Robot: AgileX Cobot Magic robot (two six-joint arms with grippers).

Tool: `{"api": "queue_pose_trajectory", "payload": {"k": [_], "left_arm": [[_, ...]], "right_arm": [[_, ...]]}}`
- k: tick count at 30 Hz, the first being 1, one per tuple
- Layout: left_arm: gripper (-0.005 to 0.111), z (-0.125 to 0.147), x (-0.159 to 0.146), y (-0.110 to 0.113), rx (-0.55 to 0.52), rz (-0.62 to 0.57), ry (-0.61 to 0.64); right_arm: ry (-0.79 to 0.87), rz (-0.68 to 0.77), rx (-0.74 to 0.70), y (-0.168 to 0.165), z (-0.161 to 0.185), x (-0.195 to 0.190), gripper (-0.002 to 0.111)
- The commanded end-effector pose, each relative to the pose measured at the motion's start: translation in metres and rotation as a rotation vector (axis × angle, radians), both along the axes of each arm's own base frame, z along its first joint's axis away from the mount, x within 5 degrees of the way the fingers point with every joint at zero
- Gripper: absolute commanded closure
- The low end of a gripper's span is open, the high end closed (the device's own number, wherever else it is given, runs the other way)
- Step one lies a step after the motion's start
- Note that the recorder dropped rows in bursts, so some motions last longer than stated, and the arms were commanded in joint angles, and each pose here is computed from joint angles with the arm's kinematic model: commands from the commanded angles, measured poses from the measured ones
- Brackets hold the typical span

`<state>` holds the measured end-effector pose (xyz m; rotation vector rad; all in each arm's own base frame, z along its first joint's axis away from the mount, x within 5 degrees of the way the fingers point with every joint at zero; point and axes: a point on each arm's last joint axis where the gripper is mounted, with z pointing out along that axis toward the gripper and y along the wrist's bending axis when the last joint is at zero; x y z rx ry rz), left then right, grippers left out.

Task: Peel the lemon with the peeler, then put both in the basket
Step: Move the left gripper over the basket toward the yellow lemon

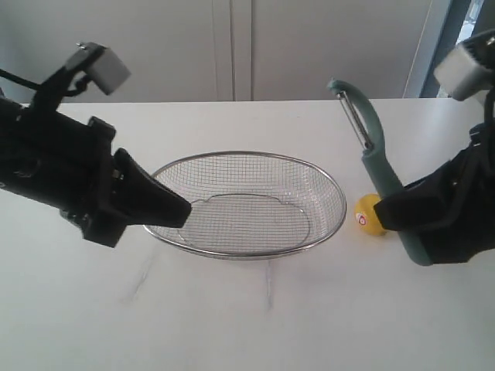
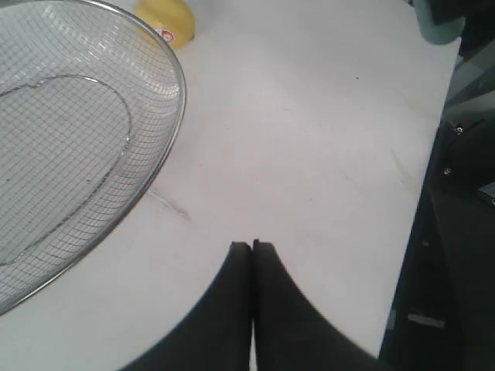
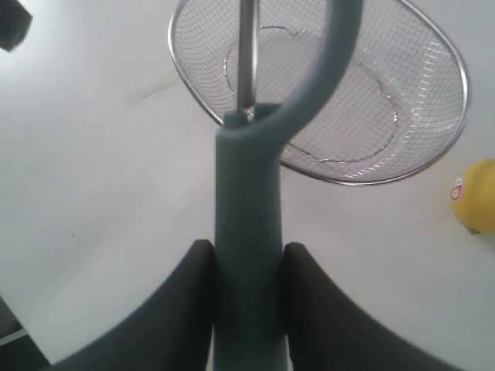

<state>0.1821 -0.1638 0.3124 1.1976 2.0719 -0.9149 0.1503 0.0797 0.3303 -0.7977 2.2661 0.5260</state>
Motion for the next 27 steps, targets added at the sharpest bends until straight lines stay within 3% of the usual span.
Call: {"api": "queue_pose_trajectory", "payload": {"k": [1, 8, 21, 27], "left_arm": [[0.107, -0.003, 0.002, -0.024, 0.027, -0.062, 0.043], [0.107, 0.003, 0.005, -0.057, 0.067, -0.138, 0.038], [0.107, 0.013, 0.015, -0.099, 0.181, -0.207, -0.009], [0.107, 0.023, 0.032, -0.115, 0.217, -0.243, -0.023]], "right_arm": [[-0.052, -0.085, -0.031, -0.01, 0.007, -0.008, 0.108], [-0.092, -0.131, -0.038, -0.019, 0.015, -0.025, 0.108], [-0.175, -0.246, -0.067, -0.037, 0.019, -0.051, 0.108], [-0.223, -0.387, -0.095, -0.051, 0.017, -0.058, 0.108]]}}
